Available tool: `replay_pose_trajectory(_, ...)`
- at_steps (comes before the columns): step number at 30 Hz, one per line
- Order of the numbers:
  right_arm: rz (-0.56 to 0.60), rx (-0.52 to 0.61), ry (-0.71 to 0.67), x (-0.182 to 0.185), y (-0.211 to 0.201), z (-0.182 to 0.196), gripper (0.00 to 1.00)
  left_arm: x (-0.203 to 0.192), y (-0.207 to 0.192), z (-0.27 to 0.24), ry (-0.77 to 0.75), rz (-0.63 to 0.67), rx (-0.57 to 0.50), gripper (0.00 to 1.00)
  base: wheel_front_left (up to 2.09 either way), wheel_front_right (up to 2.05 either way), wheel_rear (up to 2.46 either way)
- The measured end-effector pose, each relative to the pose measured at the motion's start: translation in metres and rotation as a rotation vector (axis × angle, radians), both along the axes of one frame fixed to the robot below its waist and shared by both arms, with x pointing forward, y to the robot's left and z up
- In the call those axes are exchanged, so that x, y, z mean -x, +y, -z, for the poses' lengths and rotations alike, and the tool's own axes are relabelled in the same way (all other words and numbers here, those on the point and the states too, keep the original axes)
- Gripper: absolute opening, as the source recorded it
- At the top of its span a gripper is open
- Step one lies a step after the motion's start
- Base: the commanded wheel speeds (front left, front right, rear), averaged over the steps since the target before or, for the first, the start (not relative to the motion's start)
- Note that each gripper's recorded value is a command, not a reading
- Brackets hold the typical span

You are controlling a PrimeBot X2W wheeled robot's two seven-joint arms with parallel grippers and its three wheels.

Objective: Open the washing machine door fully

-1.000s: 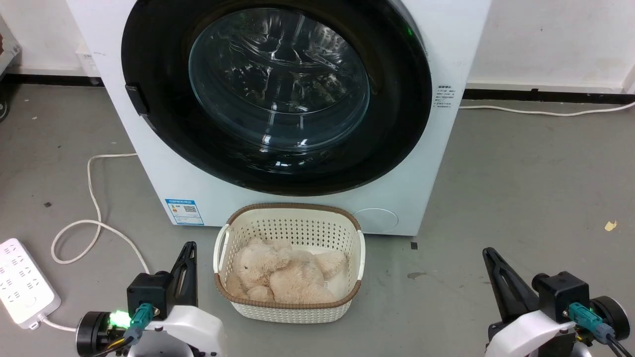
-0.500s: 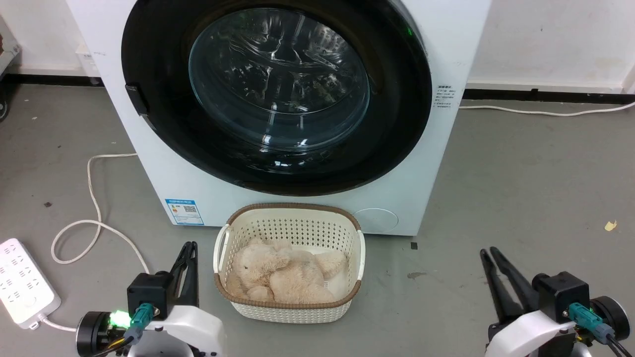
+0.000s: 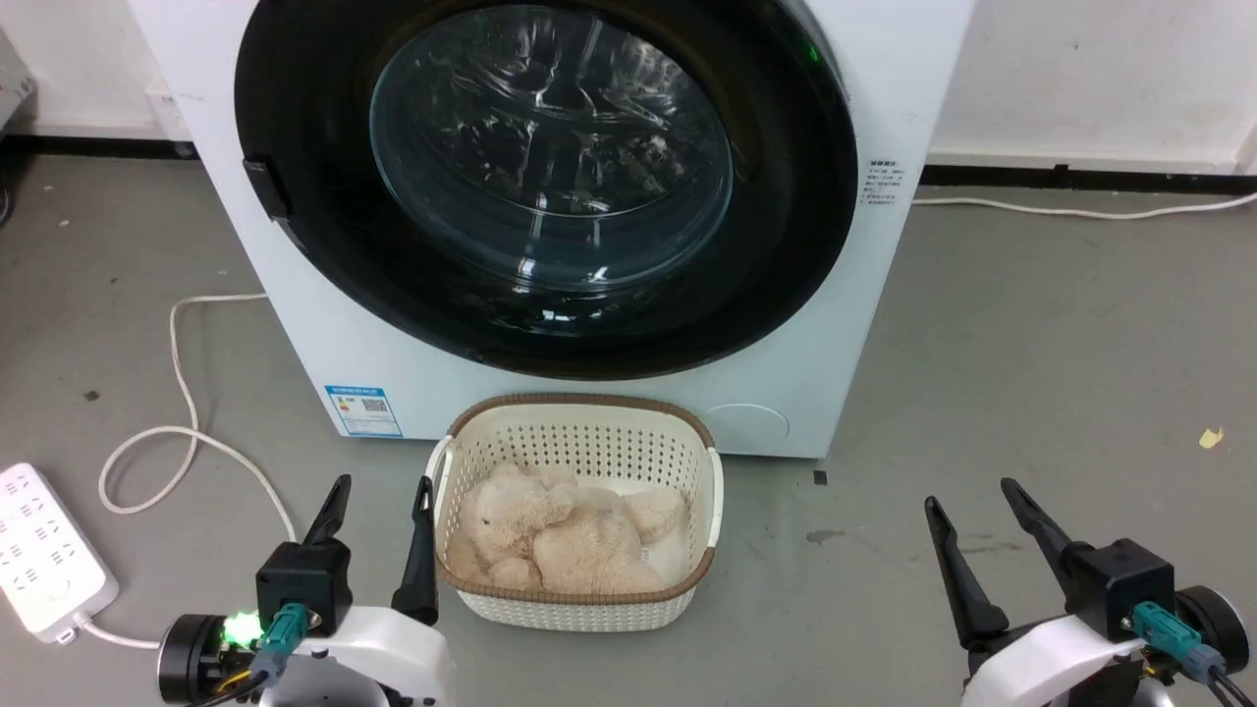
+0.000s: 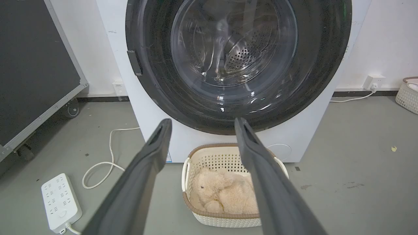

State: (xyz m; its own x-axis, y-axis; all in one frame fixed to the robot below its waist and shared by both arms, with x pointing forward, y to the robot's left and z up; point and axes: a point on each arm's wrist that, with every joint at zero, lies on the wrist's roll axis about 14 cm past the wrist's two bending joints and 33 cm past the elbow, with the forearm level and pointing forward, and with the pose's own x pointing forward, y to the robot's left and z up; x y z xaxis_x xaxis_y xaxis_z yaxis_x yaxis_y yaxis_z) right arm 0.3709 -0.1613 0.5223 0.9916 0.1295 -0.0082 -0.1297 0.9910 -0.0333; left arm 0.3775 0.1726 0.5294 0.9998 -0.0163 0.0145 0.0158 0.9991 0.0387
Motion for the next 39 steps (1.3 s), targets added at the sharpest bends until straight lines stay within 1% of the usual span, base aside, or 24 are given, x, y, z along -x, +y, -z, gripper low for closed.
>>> replay_pose_trajectory(6,-0.004,-0.001,0.007,-0.004,0.001,0.004,1.00,-0.003,-0.001,0.004,0.005,0.004,0.002,1.00,0.00,0.00,0.00)
replay_pose_trajectory(15,-0.016,-0.003,-0.024,-0.026,0.001,-0.004,1.00,-0.010,-0.002,0.009,0.008,0.004,0.011,1.00,0.00,0.00,0.00)
replay_pose_trajectory(23,-0.029,-0.010,-0.056,-0.049,-0.001,-0.017,1.00,-0.018,-0.003,0.012,0.004,0.004,0.012,1.00,0.00,0.00,0.00)
replay_pose_trajectory(33,-0.037,-0.052,-0.088,-0.081,-0.006,-0.037,0.99,-0.025,-0.003,0.014,-0.004,0.003,0.021,1.00,0.00,0.00,0.00)
replay_pose_trajectory(34,-0.036,-0.058,-0.089,-0.085,-0.007,-0.039,0.49,-0.025,-0.003,0.014,-0.007,0.003,0.022,1.00,0.00,0.00,0.00)
replay_pose_trajectory(35,-0.034,-0.065,-0.092,-0.089,-0.008,-0.041,0.09,-0.026,-0.003,0.015,-0.006,0.003,0.022,1.00,0.00,0.00,0.00)
replay_pose_trajectory(36,-0.032,-0.077,-0.092,-0.092,-0.009,-0.043,0.00,-0.026,-0.003,0.016,-0.004,0.003,0.022,1.00,0.00,0.00,0.00)
replay_pose_trajectory(39,-0.026,-0.111,-0.089,-0.102,-0.011,-0.045,0.00,-0.028,-0.003,0.017,-0.007,0.001,0.029,1.00,0.00,0.00,0.00)
